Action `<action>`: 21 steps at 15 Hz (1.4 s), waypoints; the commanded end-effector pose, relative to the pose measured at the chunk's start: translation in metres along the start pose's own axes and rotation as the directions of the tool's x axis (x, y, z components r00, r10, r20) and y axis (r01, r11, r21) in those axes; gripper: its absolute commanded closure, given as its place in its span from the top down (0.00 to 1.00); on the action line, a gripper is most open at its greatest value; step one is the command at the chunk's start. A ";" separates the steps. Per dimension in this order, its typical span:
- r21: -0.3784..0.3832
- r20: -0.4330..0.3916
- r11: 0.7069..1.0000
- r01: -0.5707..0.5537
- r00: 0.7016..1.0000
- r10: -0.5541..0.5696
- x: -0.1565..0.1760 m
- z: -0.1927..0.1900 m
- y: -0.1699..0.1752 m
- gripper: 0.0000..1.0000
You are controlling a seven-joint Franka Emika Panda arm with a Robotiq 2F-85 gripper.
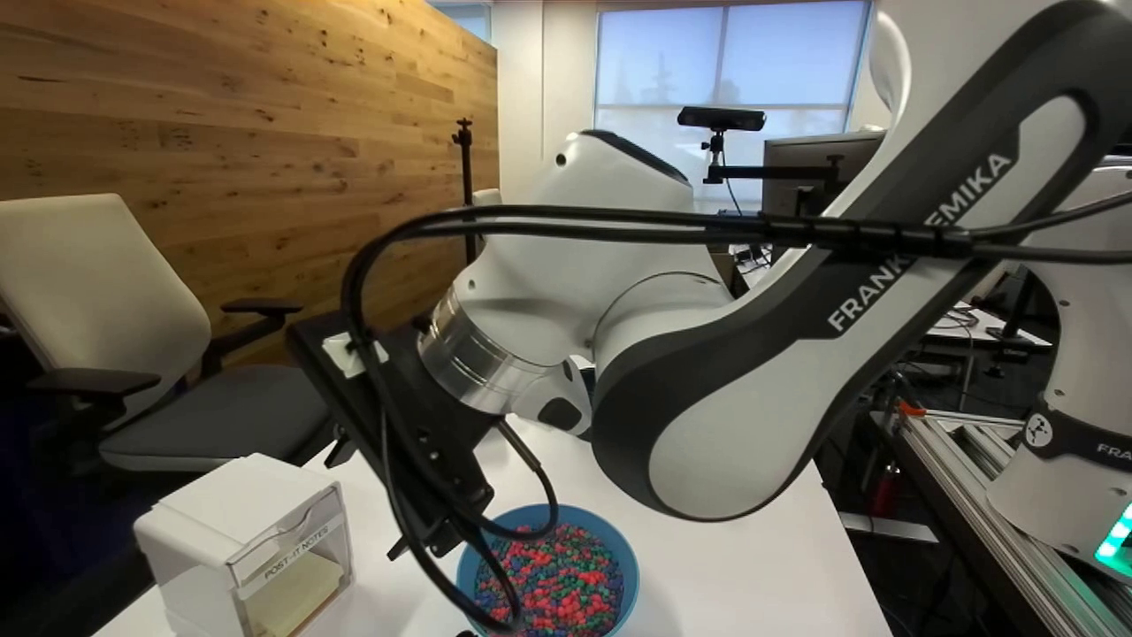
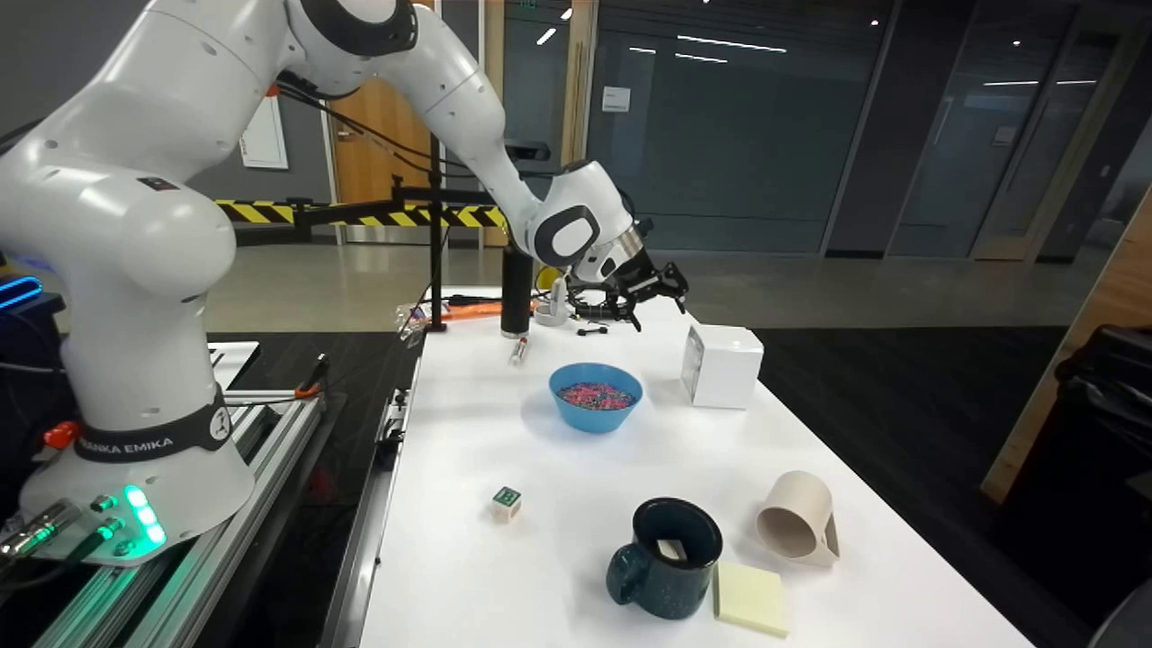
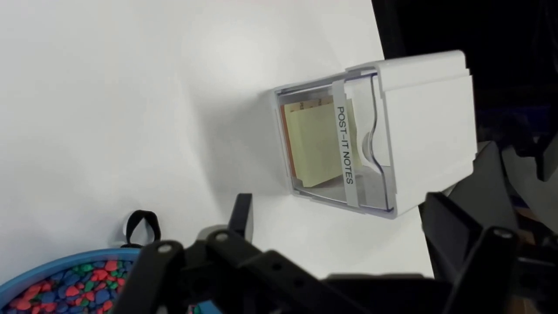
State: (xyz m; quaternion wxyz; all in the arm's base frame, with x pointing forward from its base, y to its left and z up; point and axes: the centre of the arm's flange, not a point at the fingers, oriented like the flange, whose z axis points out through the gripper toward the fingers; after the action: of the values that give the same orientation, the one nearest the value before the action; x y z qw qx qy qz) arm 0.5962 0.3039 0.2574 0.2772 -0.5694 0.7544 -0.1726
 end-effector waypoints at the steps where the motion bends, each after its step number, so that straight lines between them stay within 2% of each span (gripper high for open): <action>1: -0.014 0.004 1.000 0.015 1.000 -0.015 -0.008 0.007 -0.011 1.00; 6: 0.002 0.066 1.000 0.022 0.998 -0.022 -0.015 0.005 -0.009 1.00; 7: -0.005 0.032 1.000 0.015 0.999 -0.014 -0.010 0.005 -0.003 1.00; 21: -0.004 0.051 1.000 0.012 0.999 -0.012 -0.015 0.006 -0.004 1.00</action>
State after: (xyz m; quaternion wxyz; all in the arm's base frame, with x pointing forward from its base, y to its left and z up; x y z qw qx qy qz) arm 0.6057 0.3169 0.2584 0.2943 -0.5789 0.7439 -0.1580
